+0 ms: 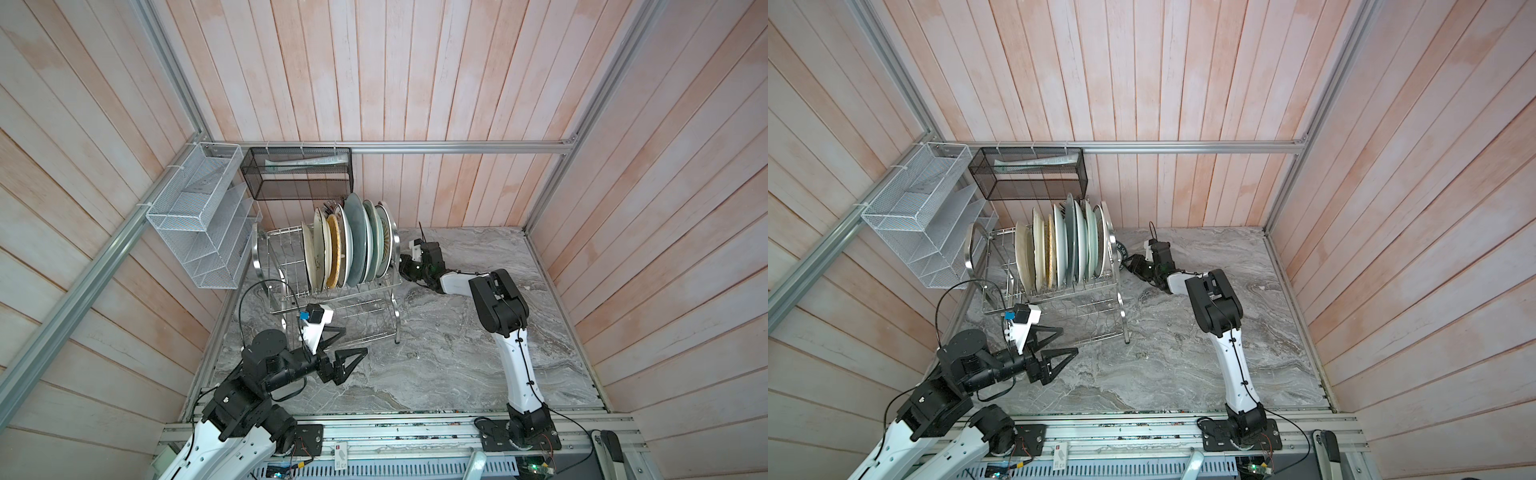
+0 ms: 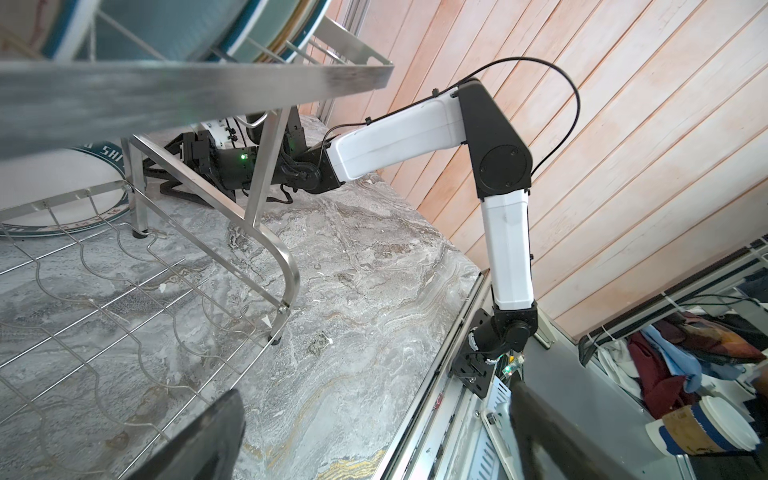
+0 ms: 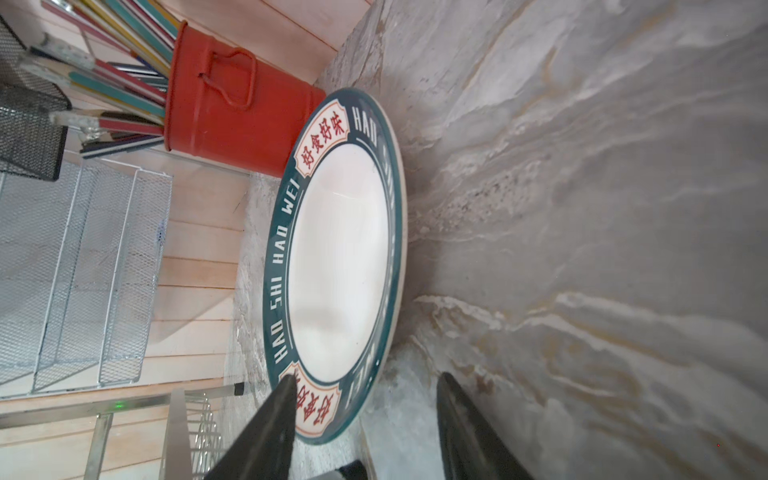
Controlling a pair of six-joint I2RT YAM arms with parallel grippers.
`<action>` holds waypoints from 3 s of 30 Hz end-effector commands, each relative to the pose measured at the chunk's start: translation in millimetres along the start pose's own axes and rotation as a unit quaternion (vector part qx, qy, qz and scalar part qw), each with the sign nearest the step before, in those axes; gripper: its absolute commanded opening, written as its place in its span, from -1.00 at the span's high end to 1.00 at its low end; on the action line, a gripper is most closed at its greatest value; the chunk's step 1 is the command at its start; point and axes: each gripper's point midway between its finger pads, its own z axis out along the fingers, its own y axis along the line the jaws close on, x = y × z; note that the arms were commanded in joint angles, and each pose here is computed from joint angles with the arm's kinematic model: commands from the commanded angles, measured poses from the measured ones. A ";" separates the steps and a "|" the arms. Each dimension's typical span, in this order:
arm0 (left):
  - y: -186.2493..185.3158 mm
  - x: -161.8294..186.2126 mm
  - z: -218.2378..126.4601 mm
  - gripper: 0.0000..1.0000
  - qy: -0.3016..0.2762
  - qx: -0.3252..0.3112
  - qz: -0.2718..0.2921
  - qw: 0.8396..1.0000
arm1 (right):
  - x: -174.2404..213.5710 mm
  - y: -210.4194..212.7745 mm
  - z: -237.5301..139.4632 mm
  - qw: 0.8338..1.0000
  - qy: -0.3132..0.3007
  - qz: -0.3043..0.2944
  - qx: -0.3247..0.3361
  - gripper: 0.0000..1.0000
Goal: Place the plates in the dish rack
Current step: 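Grasp the rim of the green-rimmed white plate with the right gripper, then drag the green-rimmed plate toward the robot while the left gripper reaches toward it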
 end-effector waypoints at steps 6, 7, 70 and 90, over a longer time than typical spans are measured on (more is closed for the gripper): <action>-2.7 -0.4 -0.7 -1.00 -0.009 0.010 0.013 1.000 | -4.4 -19.1 20.5 0.998 -0.014 0.049 0.023 0.06; -3.3 -1.2 -1.2 -1.00 -0.010 0.011 0.013 1.000 | -4.3 -19.0 22.8 0.998 -0.015 0.051 0.027 0.07; -65.6 -54.3 17.5 -0.96 -0.108 0.105 0.137 0.979 | -6.3 -13.1 -383.3 0.928 -0.267 0.092 0.243 1.00; -144.1 14.0 224.3 -1.00 -0.014 0.033 0.476 0.879 | 50.6 12.1 -434.5 0.930 -0.236 0.140 0.244 1.00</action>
